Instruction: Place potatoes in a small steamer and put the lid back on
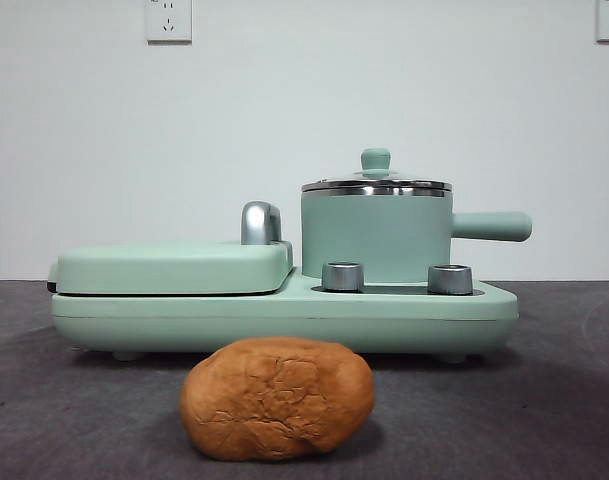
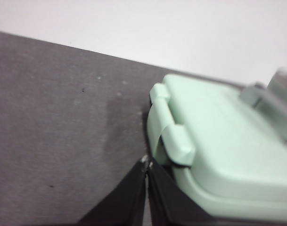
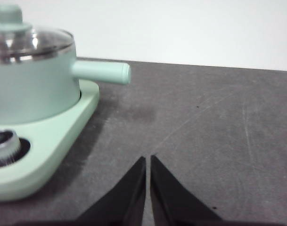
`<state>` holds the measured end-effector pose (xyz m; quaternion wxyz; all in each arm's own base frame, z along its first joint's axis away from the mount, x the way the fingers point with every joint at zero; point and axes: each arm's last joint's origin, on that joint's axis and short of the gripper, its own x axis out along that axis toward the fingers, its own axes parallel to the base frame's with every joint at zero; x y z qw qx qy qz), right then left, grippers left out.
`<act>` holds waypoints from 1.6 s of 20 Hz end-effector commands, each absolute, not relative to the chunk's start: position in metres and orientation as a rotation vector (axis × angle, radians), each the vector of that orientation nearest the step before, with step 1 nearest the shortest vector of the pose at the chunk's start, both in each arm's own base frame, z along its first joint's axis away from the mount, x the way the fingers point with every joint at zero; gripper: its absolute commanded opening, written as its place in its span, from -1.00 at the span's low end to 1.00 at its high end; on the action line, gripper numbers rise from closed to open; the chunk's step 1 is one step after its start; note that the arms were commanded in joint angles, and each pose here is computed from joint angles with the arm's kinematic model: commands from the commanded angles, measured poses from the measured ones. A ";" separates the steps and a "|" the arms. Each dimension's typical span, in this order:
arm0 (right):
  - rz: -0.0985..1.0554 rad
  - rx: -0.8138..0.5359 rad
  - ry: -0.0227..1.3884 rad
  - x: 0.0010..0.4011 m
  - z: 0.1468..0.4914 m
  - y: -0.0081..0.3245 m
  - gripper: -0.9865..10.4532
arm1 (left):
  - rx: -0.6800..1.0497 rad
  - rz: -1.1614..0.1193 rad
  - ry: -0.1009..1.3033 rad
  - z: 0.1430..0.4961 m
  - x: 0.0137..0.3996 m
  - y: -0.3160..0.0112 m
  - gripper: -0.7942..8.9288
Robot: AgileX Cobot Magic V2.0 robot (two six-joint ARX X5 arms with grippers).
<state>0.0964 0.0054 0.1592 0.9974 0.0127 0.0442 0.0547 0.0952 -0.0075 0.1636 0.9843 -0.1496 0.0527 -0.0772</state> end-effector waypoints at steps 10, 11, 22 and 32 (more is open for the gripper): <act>0.150 0.403 -0.144 0.095 0.185 0.006 -0.80 | -0.663 -0.227 -0.122 0.187 0.094 -0.008 -0.82; 0.166 0.422 -0.157 0.094 0.189 0.006 -0.80 | -0.661 -0.232 -0.135 0.190 0.094 -0.008 -0.82; 0.381 0.351 -0.065 0.082 0.242 0.012 -0.80 | -0.389 -0.342 -0.131 0.253 0.078 -0.011 -0.82; 0.510 0.018 -0.066 0.076 0.286 0.016 -0.80 | 0.162 -0.492 -0.112 0.305 0.065 -0.015 -0.82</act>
